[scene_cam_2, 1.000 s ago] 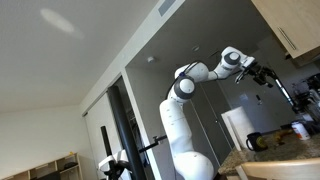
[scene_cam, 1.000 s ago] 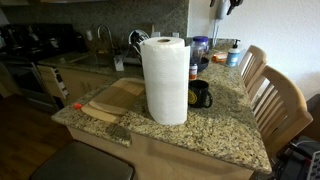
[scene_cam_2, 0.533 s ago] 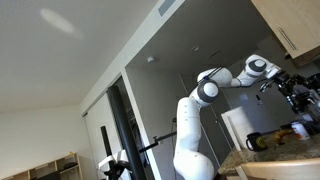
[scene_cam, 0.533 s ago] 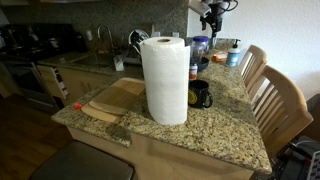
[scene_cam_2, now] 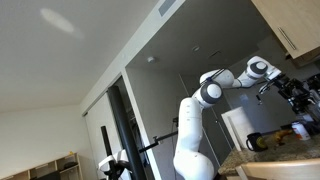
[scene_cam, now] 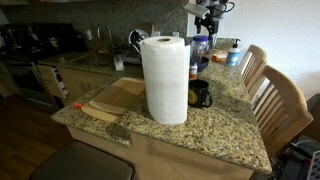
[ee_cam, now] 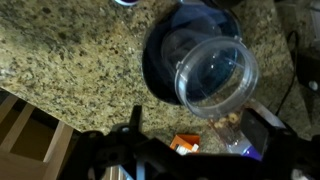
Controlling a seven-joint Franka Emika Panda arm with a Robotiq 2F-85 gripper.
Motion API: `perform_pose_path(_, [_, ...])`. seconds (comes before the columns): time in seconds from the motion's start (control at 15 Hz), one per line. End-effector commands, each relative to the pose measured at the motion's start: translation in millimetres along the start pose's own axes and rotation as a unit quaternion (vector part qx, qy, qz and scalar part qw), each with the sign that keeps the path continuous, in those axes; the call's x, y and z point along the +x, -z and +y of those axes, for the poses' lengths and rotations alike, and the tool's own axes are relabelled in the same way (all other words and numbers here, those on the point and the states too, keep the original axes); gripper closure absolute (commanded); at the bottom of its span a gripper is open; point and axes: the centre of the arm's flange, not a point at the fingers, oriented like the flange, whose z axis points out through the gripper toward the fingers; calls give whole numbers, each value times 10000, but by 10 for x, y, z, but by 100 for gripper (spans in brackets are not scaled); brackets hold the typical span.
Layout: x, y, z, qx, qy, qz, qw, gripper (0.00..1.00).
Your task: Take the cup out of the bowl
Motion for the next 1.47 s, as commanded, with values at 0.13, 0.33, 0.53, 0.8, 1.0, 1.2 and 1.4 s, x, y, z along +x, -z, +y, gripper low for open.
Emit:
perform_pose_path(0.13, [-31, -44, -5, -30, 18, 0, 10000, 0])
perform_pose_path(0.33, [-51, -113, -70, -179, -41, 80, 9998, 0])
perform_pose_path(0.53, [-101, -764, -236, -1078, -169, 268, 9937, 0])
perform_pose_path(0.8, [-103, -875, 16, -1013, -101, 279, 9944, 0])
perform_pose_path(1.0, [-111, -870, -18, -995, -118, 290, 9945, 0])
perform_pose_path(1.2, [-101, -810, -29, -981, -131, 292, 9947, 0])
perform_pose_path(1.4, [-103, -826, -30, -982, -129, 297, 9946, 25])
